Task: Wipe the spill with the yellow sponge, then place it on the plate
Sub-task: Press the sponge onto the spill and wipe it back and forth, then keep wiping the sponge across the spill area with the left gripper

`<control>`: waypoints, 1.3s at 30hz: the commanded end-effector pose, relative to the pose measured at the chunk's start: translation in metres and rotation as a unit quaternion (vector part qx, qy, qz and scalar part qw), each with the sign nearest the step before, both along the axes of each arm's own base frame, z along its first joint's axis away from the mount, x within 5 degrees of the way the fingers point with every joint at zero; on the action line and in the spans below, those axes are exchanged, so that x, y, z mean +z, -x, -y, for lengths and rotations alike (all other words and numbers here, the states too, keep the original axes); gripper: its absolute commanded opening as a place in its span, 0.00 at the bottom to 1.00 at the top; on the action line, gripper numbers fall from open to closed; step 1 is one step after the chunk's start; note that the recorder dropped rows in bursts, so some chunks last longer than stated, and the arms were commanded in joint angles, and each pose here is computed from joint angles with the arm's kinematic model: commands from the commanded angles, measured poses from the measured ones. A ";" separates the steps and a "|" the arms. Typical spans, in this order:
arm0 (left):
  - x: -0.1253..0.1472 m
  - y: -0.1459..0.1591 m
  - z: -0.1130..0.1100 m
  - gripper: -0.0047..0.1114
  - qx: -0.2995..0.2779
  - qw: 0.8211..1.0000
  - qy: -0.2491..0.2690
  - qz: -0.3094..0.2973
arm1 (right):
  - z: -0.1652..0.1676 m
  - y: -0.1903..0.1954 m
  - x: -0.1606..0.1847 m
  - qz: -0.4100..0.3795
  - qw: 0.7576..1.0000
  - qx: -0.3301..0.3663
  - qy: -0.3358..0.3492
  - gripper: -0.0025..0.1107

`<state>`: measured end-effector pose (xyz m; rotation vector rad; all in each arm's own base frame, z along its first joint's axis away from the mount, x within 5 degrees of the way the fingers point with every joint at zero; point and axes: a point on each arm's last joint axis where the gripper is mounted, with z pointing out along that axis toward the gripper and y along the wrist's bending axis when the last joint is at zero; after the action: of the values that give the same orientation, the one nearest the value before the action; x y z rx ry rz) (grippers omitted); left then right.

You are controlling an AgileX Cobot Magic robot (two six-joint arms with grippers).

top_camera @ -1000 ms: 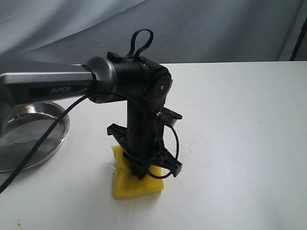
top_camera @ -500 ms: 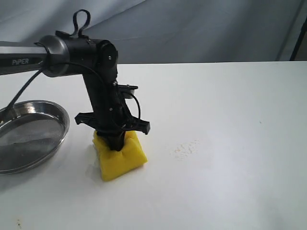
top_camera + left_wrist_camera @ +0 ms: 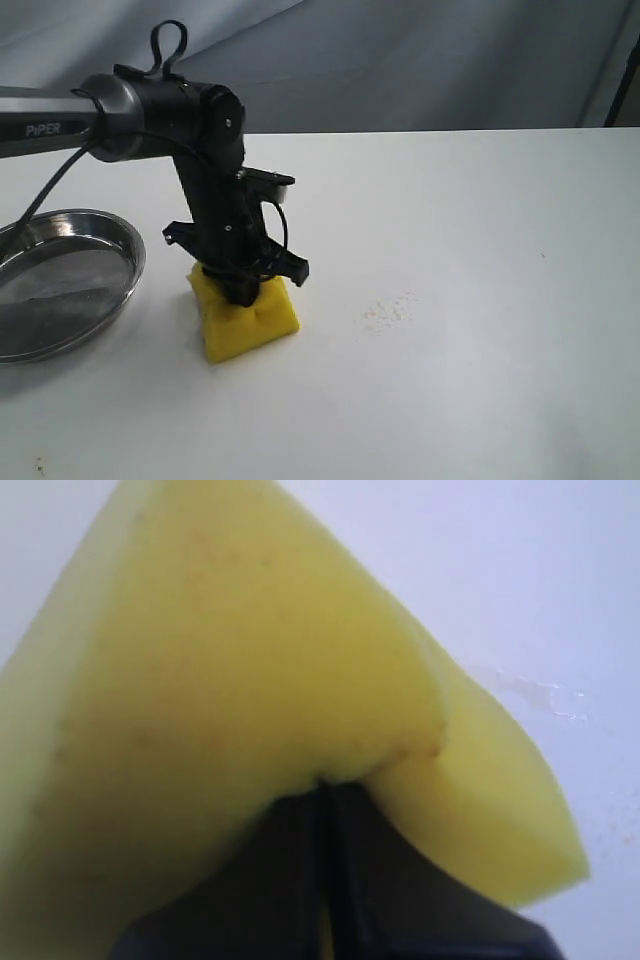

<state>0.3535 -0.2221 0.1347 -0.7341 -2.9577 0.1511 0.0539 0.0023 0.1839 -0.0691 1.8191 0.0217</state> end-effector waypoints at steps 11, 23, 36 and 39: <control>-0.007 0.095 0.108 0.04 -0.150 0.987 0.043 -0.030 | 0.000 0.000 -0.001 0.002 1.000 -0.001 -0.005 0.02; -0.009 0.041 0.056 0.04 -0.070 0.998 0.004 0.000 | 0.000 0.000 -0.001 0.002 1.000 0.000 -0.005 0.02; -0.009 -0.001 0.001 0.04 0.049 0.999 0.000 -0.002 | 0.000 0.000 -0.001 0.002 1.000 0.000 -0.005 0.02; -0.009 0.017 0.026 0.04 0.012 1.000 0.000 -0.002 | 0.000 0.000 -0.001 0.002 1.000 0.000 -0.005 0.02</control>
<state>0.3511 -0.2305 0.1349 -0.6141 -2.9936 0.1933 0.0539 0.0023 0.1839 -0.0691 1.8191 0.0217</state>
